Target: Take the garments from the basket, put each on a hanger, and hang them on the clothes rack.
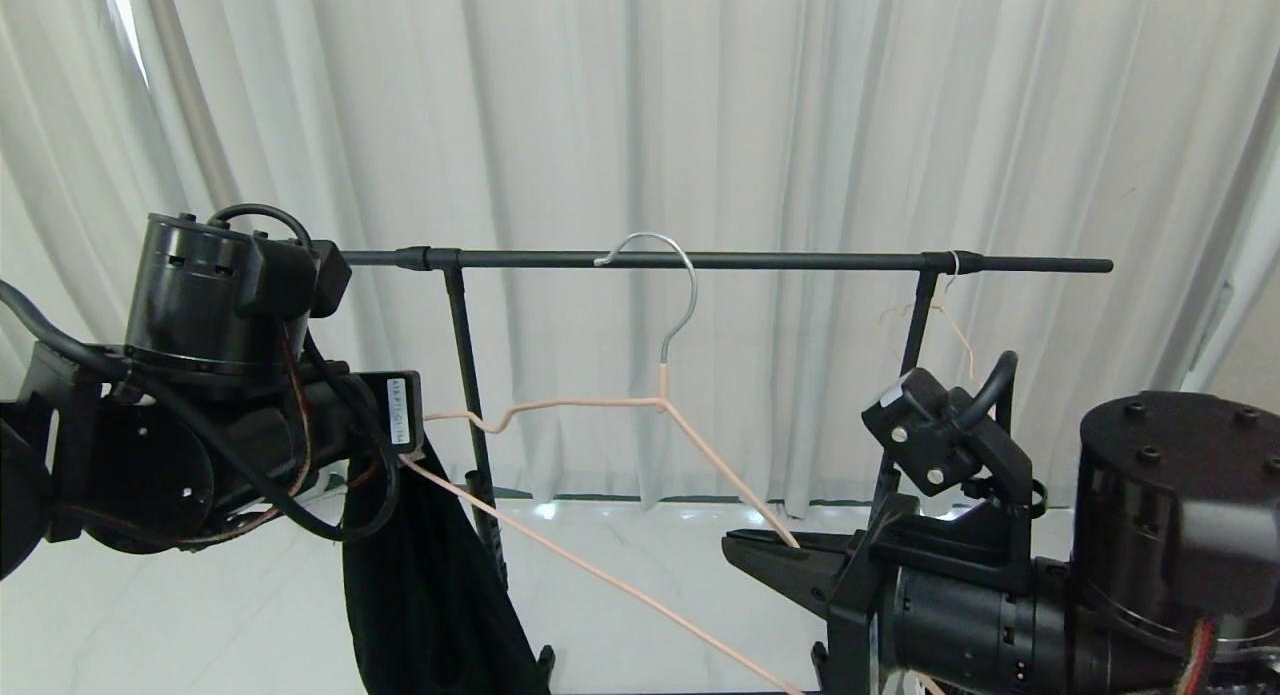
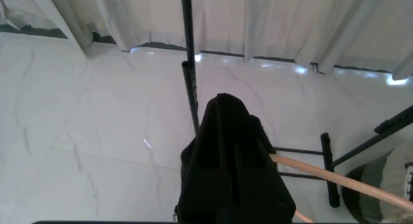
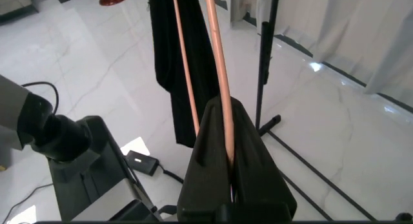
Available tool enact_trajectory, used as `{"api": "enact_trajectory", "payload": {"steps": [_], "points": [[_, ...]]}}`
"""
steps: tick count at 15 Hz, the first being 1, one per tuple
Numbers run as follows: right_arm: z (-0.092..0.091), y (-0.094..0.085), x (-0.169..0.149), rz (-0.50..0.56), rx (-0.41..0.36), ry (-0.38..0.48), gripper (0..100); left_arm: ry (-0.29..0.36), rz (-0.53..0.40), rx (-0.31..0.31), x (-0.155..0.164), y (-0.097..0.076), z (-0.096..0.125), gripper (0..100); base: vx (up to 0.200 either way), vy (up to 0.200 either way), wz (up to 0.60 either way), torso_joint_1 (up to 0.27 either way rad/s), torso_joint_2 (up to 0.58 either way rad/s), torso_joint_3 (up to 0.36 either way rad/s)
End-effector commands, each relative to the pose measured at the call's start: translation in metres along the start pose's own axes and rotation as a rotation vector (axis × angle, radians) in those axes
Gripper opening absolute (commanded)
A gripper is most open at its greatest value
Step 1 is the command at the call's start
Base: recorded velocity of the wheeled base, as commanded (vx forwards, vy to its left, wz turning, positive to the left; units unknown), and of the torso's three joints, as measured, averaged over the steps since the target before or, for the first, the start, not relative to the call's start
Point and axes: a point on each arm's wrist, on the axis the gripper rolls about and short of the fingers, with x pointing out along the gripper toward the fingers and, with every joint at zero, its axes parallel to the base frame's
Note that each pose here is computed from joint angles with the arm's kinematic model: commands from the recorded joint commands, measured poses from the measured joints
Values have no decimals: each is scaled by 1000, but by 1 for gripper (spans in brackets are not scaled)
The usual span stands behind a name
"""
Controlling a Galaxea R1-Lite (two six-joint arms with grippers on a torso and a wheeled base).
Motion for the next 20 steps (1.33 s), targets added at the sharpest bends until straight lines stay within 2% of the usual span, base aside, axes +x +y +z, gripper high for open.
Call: {"api": "enact_trajectory", "payload": {"steps": [1, 3, 7, 10, 12, 16, 20], "points": [[1, 2, 2, 7, -2, 1, 0, -3, -16, 4, -2, -4, 0, 0, 0, 0, 0, 0, 0, 0], [-1, 2, 9, 1, -2, 12, 0, -6, -39, -14, -5, -10, -1, 0, 0, 0, 0, 0, 0, 0], [-9, -3, 21, -50, -1, 42, 0, -15, -25, -18, -7, -9, 0, 0, 0, 0, 0, 0, 0, 0], [-6, -6, 24, -82, 6, 26, 0, -35, -24, -27, -12, -10, 3, 0, 0, 0, 0, 0, 0, 0], [-3, -3, 27, -68, 3, 17, 0, -43, -71, -37, -19, -20, 2, 0, 0, 0, 0, 0, 0, 0], [-8, 2, 37, -57, -4, 40, 0, -67, -183, -46, -35, -44, 5, 0, 0, 0, 0, 0, 0, 0], [-5, 4, 50, -49, -3, 36, 0, -103, -260, -41, -51, -57, 12, 0, 0, 0, 0, 0, 0, 0]]}}
